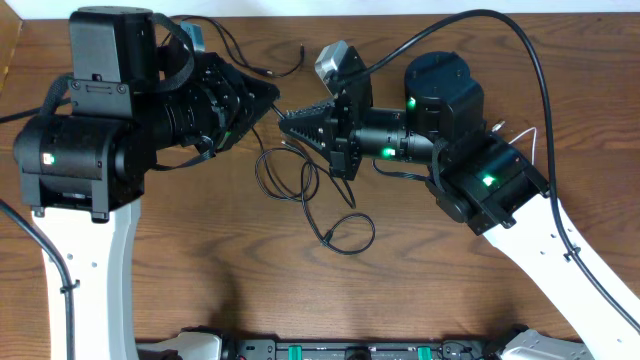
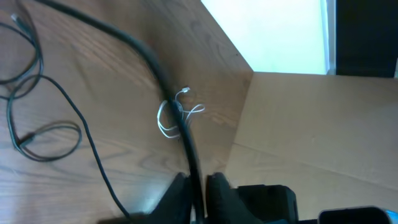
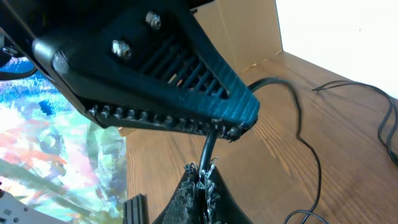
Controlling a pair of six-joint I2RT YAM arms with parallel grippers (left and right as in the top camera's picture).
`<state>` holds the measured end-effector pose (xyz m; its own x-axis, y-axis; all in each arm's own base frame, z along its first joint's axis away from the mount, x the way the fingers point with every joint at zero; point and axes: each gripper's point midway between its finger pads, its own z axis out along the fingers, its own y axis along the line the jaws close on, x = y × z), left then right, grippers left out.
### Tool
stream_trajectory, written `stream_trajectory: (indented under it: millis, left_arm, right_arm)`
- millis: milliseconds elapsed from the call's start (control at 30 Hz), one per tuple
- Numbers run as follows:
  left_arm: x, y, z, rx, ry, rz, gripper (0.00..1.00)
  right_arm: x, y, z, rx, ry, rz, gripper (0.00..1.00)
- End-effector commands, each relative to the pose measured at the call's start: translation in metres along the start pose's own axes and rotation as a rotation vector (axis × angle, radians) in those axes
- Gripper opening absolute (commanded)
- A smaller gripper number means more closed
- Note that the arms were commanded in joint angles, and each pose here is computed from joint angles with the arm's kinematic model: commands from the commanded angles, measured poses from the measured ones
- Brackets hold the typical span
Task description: Untangle cables
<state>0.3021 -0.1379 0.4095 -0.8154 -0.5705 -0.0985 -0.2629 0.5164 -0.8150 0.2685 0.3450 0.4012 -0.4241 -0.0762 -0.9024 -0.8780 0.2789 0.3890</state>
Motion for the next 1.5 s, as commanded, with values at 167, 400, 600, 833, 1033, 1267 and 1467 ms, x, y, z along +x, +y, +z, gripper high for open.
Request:
stream_trajectory:
  millis: [167,400,600,833,1033,1267,1467]
  left_arm:
    - [-0.006,-0.011,-0.001,0.044,-0.023,0.162,0.08]
    - [-0.02,-0.038,-0.009,0.127,-0.105,0.339,0.07]
    - [-0.019,-0.097,-0.059,0.286,-0.251,0.493,0.08]
    - [0.007,-0.101,-0.066,0.325,-0.172,0.51,0.07]
    - [0.064,-0.133,-0.071,0.518,0.035,0.628,0.08]
    - [0.091,-0.139,-0.067,0.548,0.115,0.653,0.07]
    - [0.092,-0.139,-0.066,0.548,0.117,0.652,0.08]
  right_arm:
    - [0.006,-0.004,-0.001,0.03,0.022,0.024,0.79]
    - [0.019,-0.029,-0.01,0.121,0.066,0.106,0.99]
    - [0.036,-0.074,-0.035,0.282,0.118,0.214,0.99]
    - [0.082,-0.164,-0.099,0.837,0.173,0.439,0.99]
    - [0.126,-0.197,-0.081,0.888,0.304,0.514,0.99]
    - [0.175,-0.211,-0.035,0.727,0.438,0.623,0.99]
    - [0.196,-0.202,-0.02,0.625,0.517,0.655,0.99]
